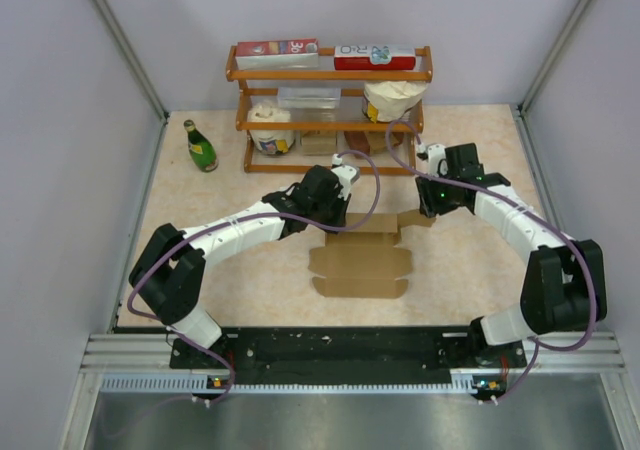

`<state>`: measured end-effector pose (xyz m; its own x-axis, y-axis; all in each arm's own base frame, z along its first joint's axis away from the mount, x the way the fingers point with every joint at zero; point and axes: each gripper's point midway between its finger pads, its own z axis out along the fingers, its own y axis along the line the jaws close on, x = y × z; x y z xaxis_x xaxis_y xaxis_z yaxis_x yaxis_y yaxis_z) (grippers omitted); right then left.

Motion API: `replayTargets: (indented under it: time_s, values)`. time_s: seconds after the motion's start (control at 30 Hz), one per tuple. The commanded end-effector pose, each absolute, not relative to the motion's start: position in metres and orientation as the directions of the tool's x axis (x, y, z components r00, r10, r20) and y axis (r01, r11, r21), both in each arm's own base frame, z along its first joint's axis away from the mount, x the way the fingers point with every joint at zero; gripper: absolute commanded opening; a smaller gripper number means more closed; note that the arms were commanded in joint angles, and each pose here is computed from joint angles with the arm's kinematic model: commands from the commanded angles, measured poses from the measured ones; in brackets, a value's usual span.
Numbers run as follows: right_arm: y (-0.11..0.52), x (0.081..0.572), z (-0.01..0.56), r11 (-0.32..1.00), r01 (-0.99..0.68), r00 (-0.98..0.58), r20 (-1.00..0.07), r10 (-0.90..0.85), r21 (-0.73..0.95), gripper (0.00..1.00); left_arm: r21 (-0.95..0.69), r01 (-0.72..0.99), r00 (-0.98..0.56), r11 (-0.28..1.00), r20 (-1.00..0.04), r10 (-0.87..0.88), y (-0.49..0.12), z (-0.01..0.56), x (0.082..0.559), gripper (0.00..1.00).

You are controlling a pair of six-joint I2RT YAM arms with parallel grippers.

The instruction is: Fold the paper box

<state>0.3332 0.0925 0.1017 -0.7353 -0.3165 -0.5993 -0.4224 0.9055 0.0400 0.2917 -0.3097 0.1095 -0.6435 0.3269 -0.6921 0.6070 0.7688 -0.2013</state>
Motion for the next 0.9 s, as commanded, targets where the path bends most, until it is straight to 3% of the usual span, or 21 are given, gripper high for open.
replayTargets:
  time_s: [0.0, 0.63, 0.87]
  values:
    - [0.093, 0.334, 0.101, 0.909, -0.413, -0.745, -0.597, -0.298, 0.062, 0.41, -0.212, 0.613, -0.641, 0.761, -0.697, 0.322, -0.311, 0.119, 0.29, 0.15]
    - [0.1, 0.304, 0.09, 0.918, -0.369, -0.824, -0.506, -0.254, 0.141, 0.27, -0.217, 0.613, -0.64, 0.759, -0.699, 0.318, -0.31, 0.119, 0.288, 0.15]
    - [0.106, 0.286, 0.09, 0.922, -0.363, -0.833, -0.491, -0.255, 0.136, 0.27, -0.229, 0.614, -0.643, 0.755, -0.699, 0.312, -0.312, 0.121, 0.286, 0.15]
